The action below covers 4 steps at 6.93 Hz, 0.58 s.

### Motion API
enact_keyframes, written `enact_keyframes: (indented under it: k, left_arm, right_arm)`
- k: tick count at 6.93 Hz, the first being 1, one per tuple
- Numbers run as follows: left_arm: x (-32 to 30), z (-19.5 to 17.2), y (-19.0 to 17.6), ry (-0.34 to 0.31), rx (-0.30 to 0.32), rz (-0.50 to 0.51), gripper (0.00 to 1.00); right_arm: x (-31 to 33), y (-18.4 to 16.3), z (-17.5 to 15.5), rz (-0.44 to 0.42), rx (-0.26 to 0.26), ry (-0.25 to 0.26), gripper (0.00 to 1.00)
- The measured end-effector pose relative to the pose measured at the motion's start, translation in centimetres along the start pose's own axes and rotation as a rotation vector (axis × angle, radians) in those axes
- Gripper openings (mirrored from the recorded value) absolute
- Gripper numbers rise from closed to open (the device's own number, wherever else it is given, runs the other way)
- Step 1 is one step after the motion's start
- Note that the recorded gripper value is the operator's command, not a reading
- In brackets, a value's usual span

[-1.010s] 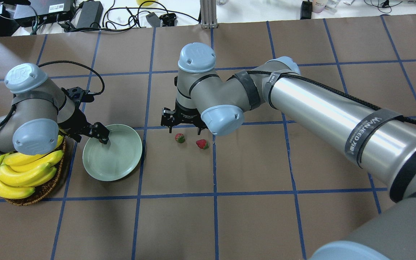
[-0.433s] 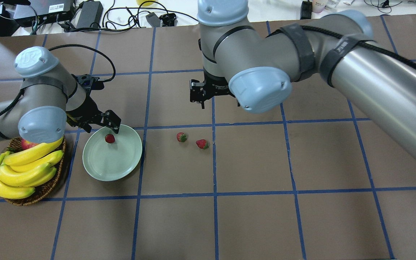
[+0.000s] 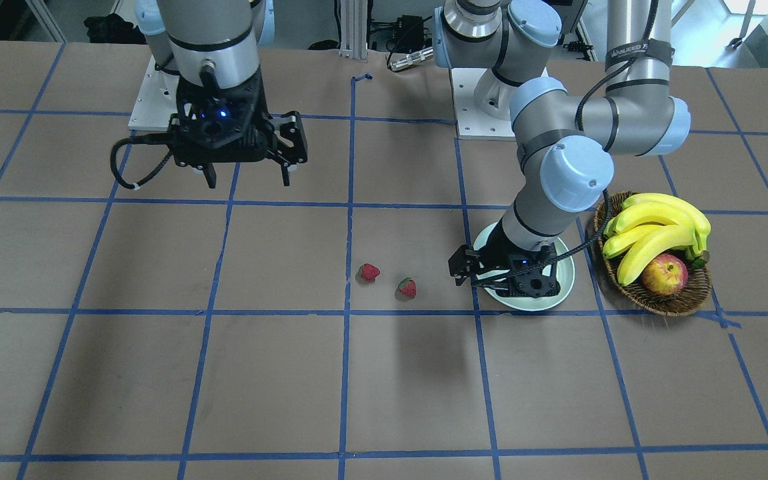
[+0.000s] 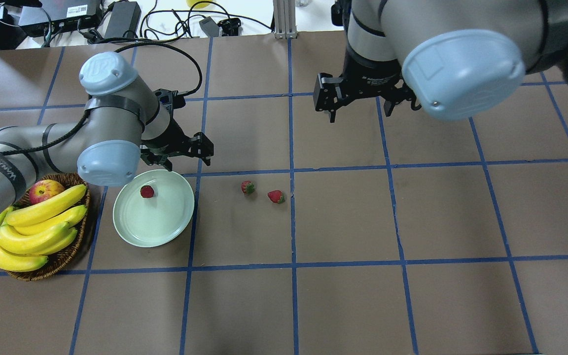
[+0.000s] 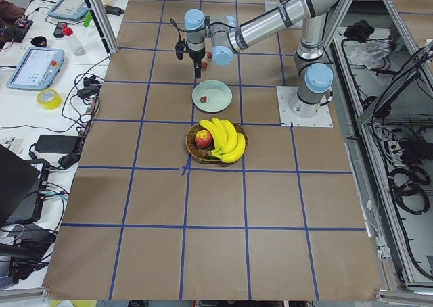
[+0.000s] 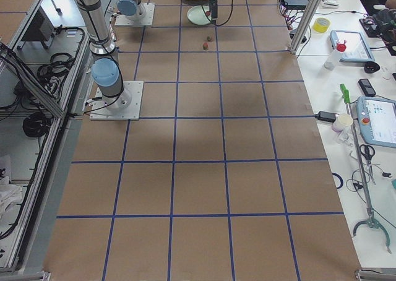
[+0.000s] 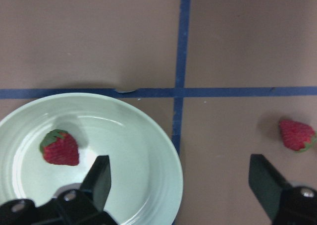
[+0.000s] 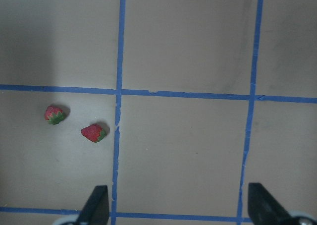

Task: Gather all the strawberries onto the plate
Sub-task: 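Raise the right arm away while the left gripper reaches and grasps a strawberry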

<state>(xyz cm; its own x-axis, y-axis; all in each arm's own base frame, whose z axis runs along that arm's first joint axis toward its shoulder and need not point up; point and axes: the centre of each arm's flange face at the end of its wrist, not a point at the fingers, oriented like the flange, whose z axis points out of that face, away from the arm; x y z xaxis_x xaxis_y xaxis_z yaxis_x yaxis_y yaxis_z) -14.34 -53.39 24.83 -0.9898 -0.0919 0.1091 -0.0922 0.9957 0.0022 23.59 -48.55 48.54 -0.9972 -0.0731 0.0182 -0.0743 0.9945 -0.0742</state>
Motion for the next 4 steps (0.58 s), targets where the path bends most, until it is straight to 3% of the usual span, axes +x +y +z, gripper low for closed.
enact_keyframes:
  k: [2,4]
  left_arm:
    - [5.4,3.9,0.9,0.001,-0.006,-0.072,1.00]
    - [8.4,6.6,1.3,-0.002,-0.021,-0.111,0.88]
  right_arm:
    - [4.0,0.0,-1.8,-0.011,0.015,0.007,1.00]
    - [5.3,0.0,-2.1,-0.020,0.019,0.014,1.00]
